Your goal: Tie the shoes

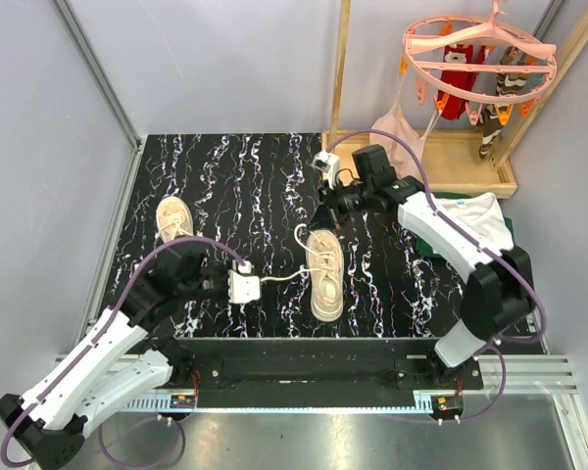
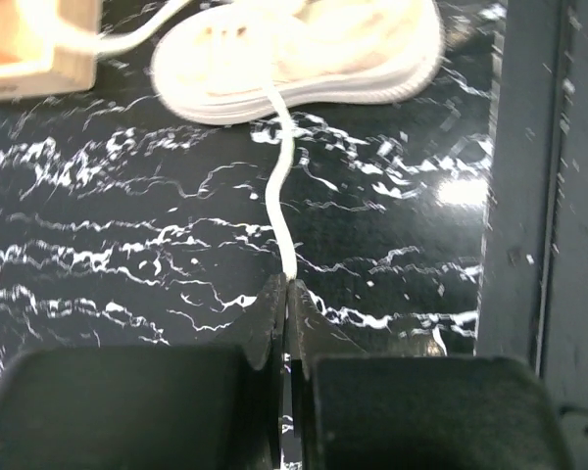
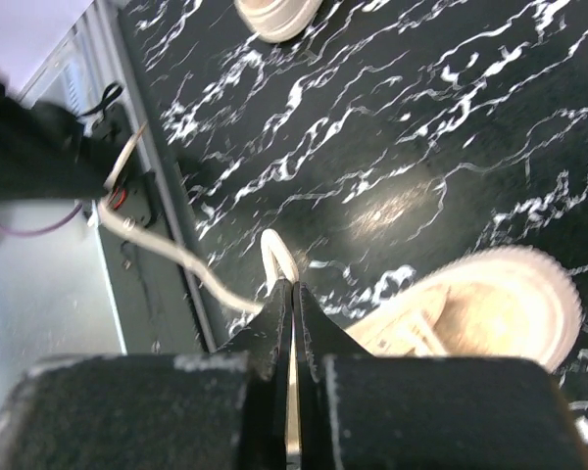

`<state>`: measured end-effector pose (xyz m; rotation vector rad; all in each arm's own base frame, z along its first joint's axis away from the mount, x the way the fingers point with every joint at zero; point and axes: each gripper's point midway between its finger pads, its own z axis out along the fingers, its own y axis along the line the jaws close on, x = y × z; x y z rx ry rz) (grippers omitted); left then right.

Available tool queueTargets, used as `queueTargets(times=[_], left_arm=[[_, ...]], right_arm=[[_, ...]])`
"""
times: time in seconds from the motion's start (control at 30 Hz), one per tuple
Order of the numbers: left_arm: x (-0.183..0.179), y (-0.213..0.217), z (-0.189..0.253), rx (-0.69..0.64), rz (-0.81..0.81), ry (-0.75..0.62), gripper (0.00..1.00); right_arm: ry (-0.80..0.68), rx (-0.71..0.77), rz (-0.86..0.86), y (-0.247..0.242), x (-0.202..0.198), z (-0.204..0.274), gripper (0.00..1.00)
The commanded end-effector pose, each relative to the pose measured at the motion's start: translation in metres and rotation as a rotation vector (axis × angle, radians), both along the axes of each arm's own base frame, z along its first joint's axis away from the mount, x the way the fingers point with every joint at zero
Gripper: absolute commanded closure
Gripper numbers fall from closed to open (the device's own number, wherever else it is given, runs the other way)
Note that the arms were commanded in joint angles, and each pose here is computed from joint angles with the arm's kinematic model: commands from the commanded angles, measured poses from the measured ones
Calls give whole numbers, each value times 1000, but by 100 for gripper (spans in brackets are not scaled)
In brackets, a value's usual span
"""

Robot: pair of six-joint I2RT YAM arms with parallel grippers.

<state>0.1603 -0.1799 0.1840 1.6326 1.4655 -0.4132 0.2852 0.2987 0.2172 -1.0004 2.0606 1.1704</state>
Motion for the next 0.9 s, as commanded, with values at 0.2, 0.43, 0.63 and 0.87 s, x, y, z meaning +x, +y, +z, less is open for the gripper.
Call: queueTargets(times=[0.2, 0.43, 0.63, 0.87], left_arm=[[-40, -5, -15, 62, -248, 52, 100], [-46, -15, -14, 56, -292, 89, 100], [-45, -23, -7, 35, -289, 117, 100], [4, -45, 13, -53, -21, 190, 100]], right_arm=[[-33, -4, 48, 70, 26, -28, 100], [72, -58, 126, 90, -2, -72, 88], [104, -50, 145, 84, -14, -50, 25], [44, 1, 30, 43, 16, 0, 20]])
